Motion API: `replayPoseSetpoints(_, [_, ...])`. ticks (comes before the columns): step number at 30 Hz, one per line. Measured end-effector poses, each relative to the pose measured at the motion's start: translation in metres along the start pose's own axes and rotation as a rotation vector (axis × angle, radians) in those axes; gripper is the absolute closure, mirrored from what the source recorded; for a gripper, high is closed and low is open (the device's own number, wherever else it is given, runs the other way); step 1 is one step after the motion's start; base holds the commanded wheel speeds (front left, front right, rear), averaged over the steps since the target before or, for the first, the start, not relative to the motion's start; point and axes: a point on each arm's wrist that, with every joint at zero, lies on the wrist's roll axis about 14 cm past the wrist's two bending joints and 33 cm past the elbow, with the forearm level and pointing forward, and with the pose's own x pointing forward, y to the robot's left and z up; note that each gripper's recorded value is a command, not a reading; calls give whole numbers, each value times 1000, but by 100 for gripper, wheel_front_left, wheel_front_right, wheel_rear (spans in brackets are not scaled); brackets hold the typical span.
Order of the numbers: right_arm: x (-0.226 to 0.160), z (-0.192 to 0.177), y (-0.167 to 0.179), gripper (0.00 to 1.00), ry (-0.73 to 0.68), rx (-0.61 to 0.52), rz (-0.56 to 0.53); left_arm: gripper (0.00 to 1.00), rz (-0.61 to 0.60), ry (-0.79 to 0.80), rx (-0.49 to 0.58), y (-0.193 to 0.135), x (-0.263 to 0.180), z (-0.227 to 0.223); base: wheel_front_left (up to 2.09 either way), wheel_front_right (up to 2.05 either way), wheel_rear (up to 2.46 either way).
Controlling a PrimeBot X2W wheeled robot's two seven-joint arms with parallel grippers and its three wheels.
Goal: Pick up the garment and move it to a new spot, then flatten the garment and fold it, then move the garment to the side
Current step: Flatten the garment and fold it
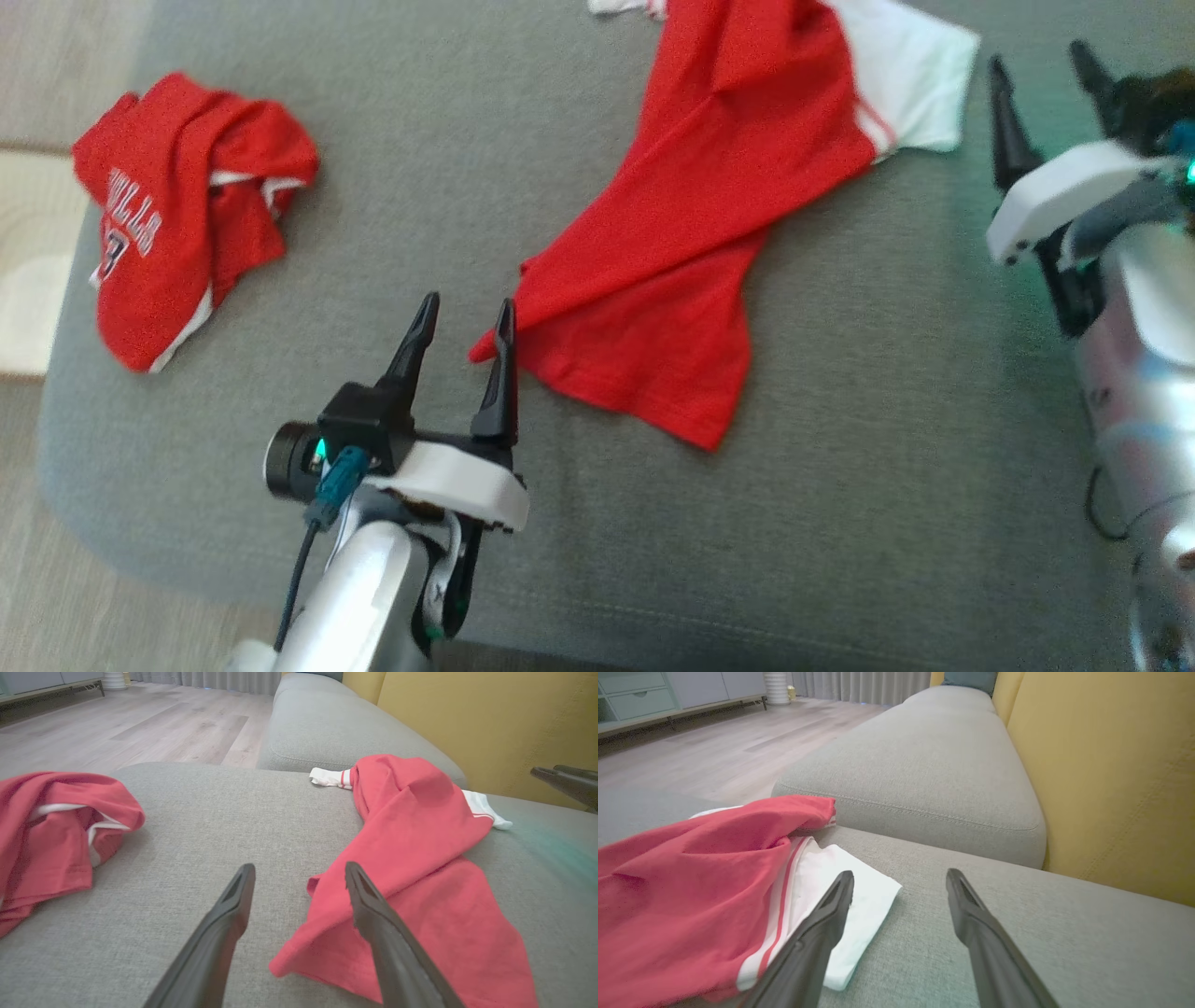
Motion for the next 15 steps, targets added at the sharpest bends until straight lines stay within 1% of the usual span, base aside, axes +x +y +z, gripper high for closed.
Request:
replayPoseSetpoints(6, [35,-22,9,0,88,-17,34,0,42,2,6,14,6,0,0,0,0])
replayPoseSetpoints(12, [56,-43,4,0,163,-13,26,0,80,36,0,25,5,-11,0,0,0])
replayPoseSetpoints(15, [63,-55,9,0,192,-17,37,0,89,34,-3,29,9,-10,0,0,0])
